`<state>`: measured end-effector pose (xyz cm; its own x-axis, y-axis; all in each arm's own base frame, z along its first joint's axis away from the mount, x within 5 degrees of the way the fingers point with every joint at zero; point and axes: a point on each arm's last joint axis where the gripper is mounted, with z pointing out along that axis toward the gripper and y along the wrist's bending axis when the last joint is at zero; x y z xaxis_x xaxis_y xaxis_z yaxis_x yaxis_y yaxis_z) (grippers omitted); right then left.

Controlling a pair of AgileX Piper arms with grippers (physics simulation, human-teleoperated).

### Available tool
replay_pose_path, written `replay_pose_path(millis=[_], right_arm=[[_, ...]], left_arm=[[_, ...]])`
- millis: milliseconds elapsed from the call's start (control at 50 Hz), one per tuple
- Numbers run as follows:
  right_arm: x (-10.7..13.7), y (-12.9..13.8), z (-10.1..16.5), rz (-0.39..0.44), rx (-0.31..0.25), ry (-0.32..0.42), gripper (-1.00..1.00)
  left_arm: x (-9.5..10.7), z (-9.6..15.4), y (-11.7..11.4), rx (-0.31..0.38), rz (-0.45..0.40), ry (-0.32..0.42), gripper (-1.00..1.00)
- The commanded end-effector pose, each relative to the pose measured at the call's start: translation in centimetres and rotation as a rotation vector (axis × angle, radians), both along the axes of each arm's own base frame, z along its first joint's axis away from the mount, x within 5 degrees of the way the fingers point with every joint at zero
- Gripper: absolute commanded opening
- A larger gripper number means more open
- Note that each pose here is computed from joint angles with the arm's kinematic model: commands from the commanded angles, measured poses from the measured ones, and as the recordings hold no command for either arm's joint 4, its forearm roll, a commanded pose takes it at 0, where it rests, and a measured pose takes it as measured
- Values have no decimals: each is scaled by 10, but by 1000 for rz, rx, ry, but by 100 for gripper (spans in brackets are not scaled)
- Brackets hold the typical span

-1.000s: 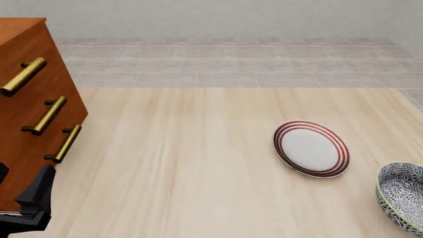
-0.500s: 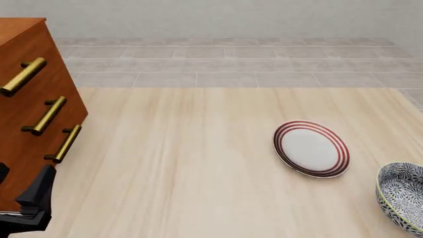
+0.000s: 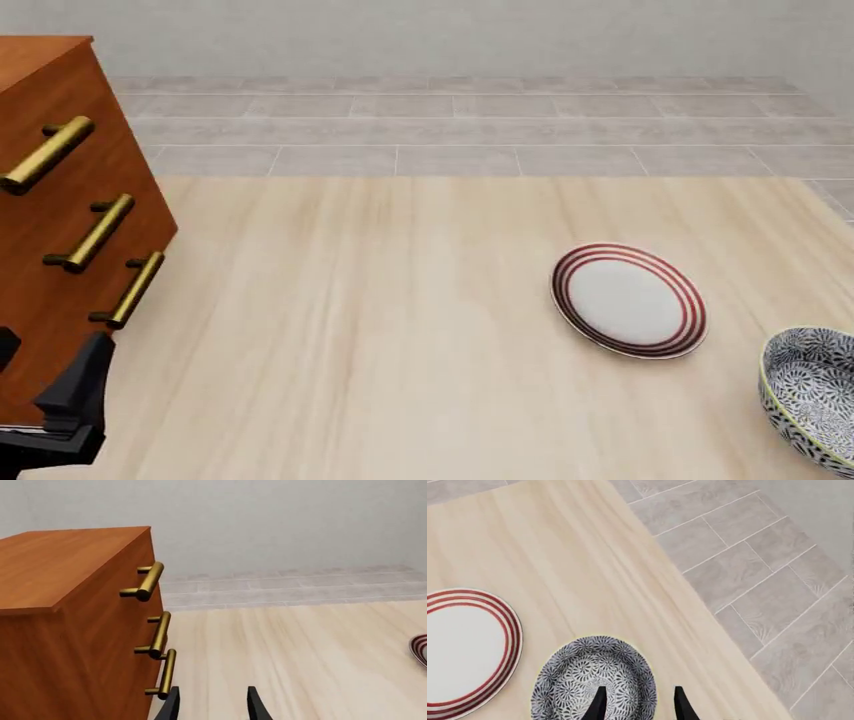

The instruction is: Put the bowl on top of the cabinet.

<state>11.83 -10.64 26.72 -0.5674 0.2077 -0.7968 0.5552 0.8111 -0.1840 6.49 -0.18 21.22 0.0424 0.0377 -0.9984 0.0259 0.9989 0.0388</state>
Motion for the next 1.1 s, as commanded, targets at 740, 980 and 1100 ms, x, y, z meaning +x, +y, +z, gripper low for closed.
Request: replay_pose_path(millis=[740, 980, 1100], right_arm=[[8, -26, -45, -86, 67, 53, 100], [9, -35, -54, -101, 70, 74, 100], [10, -39, -62, -108, 72, 86, 100]], left_arm=[[2, 0, 0, 7, -1, 11, 100], [3, 0, 0, 10, -1, 13, 100], [3, 0, 0, 10, -1, 12, 100]])
